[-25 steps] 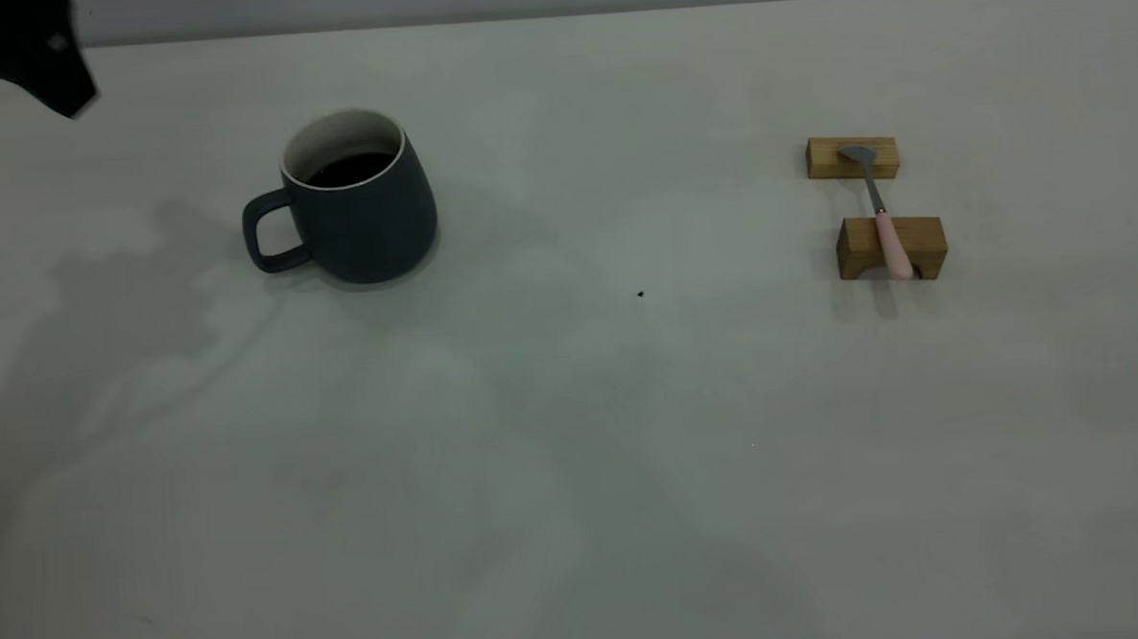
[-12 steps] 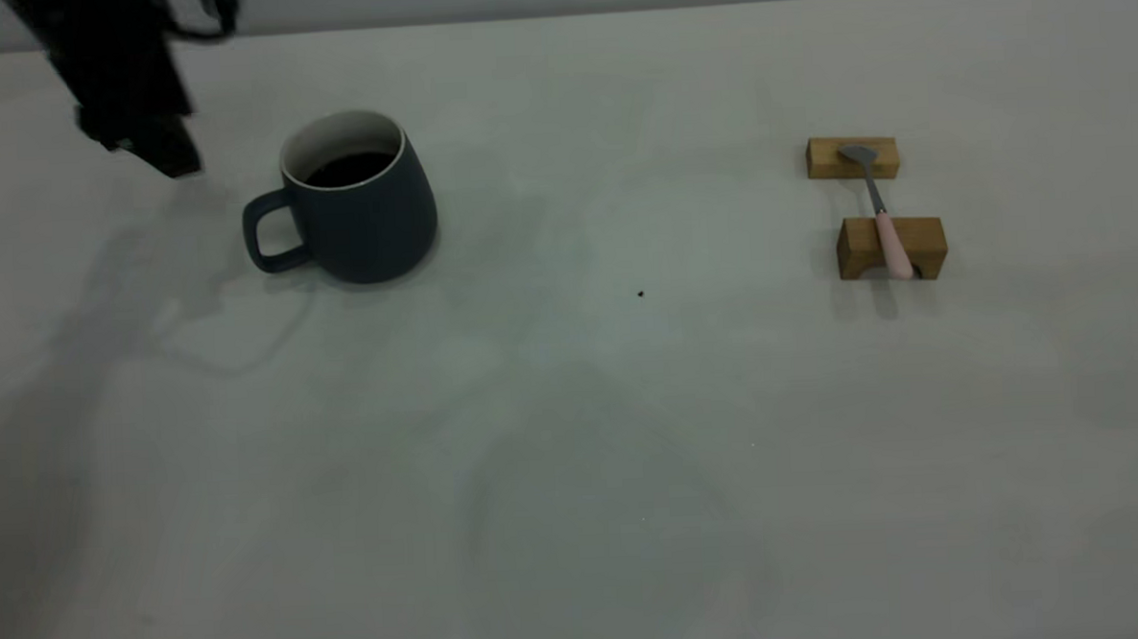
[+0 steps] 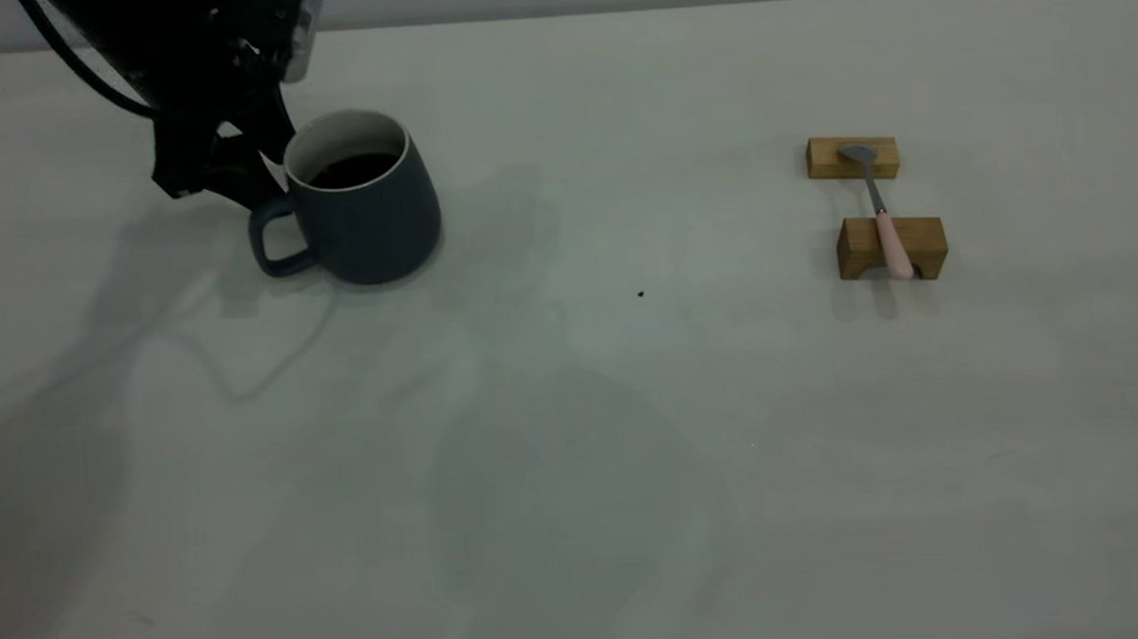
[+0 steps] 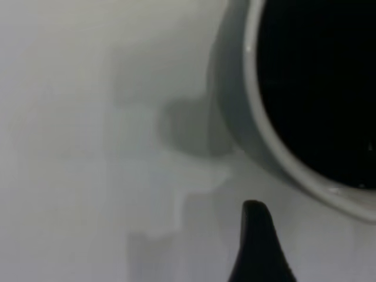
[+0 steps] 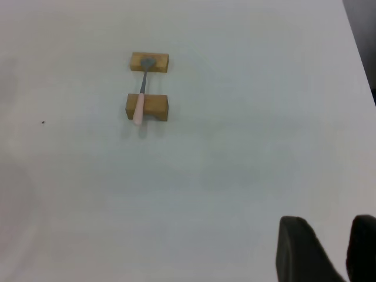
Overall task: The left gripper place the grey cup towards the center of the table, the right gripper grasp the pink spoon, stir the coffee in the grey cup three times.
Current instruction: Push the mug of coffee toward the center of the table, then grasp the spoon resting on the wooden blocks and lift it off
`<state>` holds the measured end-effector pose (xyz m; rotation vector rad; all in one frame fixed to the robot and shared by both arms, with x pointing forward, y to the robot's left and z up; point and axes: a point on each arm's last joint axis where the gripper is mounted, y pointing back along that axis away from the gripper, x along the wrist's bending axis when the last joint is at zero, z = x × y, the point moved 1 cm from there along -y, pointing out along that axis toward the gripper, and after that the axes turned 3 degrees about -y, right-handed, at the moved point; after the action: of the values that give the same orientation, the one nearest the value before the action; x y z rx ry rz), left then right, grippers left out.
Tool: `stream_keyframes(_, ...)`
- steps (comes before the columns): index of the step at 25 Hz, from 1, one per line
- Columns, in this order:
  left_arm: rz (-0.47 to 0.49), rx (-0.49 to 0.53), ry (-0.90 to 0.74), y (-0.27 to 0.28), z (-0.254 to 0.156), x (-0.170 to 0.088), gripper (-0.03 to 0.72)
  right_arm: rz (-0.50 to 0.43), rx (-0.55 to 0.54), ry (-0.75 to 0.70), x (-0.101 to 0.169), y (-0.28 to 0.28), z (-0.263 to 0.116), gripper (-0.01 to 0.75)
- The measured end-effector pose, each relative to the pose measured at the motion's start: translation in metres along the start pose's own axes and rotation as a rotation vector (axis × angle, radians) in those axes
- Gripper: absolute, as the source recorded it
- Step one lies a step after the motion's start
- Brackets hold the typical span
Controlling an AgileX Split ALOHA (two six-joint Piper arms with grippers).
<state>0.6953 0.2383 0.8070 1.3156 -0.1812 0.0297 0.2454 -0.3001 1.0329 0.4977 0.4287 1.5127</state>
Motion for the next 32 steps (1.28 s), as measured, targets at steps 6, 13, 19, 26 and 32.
stream_keyframes(6,-0.017,-0.032,-0.044,-0.009,0.033,-0.003,0.567,0.0,0.0,0.0,0.0,0.0,0.0,0.237)
stream_keyframes(13,-0.012,-0.077,-0.067,-0.019,0.082,-0.007,0.567,0.0,0.0,0.0,0.0,0.0,0.0,0.237)
stream_keyframes(19,0.017,-0.098,-0.09,-0.027,0.12,-0.013,0.567,0.0,0.0,0.0,0.0,0.0,0.0,0.237)
stream_keyframes(26,0.029,-0.086,-0.036,-0.03,0.128,-0.013,0.567,0.0,0.0,0.0,0.0,0.0,0.0,0.237)
stream_keyframes(32,-0.003,0.039,0.225,0.034,0.1,-0.005,0.567,0.0,0.0,0.0,0.0,0.0,0.0,0.237)
